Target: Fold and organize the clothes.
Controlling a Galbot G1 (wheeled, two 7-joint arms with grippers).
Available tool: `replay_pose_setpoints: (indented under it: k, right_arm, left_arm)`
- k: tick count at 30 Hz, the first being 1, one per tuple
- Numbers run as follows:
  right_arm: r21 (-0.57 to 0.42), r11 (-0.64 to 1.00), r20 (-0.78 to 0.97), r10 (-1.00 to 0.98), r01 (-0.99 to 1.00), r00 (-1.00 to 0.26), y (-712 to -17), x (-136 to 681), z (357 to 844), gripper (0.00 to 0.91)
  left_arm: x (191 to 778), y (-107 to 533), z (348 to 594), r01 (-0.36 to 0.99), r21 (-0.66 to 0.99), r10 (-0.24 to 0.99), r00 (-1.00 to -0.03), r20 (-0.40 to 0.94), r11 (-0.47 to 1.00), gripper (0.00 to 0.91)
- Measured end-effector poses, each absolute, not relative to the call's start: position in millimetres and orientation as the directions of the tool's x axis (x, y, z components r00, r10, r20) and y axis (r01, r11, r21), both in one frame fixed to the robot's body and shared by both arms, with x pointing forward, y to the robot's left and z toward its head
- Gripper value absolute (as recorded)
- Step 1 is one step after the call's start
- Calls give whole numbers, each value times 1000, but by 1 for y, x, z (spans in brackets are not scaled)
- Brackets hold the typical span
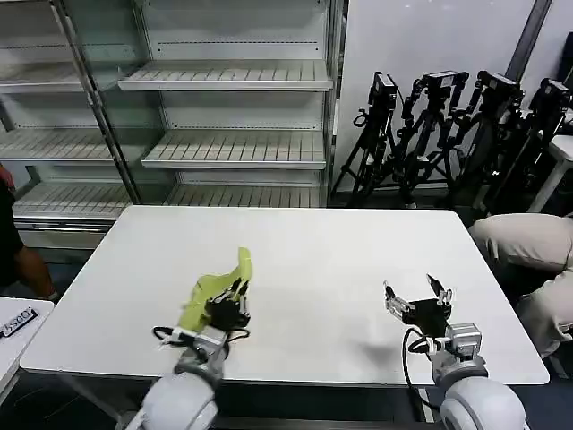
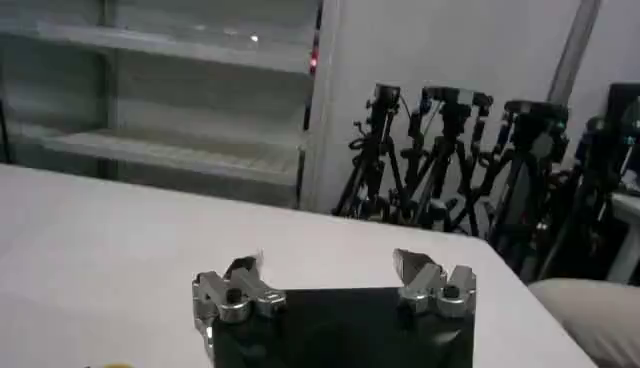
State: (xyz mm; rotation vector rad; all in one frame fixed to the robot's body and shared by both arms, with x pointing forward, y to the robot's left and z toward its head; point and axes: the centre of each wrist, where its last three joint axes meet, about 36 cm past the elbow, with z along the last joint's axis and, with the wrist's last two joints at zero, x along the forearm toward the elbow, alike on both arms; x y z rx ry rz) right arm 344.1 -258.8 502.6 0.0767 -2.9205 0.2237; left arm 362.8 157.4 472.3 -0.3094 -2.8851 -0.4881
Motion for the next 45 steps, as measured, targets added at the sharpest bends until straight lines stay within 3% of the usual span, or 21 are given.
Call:
replay_pose_setpoints:
  k: [1, 2, 3, 13, 22, 26, 34, 45]
  right_arm:
    - [-148, 986, 209, -38, -70, -977, -260, 347, 504, 907]
    - [-151, 986, 205, -40, -72, -978, -260, 349, 505, 907]
    - [-154, 985, 201, -42, -74, -979, -261, 351, 506, 907]
    - [-162, 984, 182, -50, -80, -982, -267, 368, 511, 907]
    - [-162, 984, 162, -50, -76, -986, -272, 381, 512, 907]
    - [-164, 983, 155, -52, -77, -987, -273, 386, 510, 907]
    - [-149, 985, 140, -67, -88, -988, -265, 392, 505, 907]
    - [-180, 980, 120, -64, -85, -991, -259, 395, 495, 907]
  left_arm:
    - [366, 151, 471, 231, 278, 170, -959, 229, 932, 40]
    - [370, 143, 470, 226, 251, 168, -958, 233, 941, 272]
    - [371, 136, 468, 225, 227, 170, -956, 237, 948, 907]
    - [376, 76, 474, 247, 48, 228, -942, 247, 968, 907]
    - [399, 69, 505, 233, -27, 234, -957, 174, 972, 907]
    - [415, 107, 499, 186, 53, 177, -975, 131, 981, 907]
    - [437, 241, 463, 96, 228, 73, -991, 109, 969, 907]
    - [438, 320, 463, 85, 316, 72, -996, 53, 945, 907]
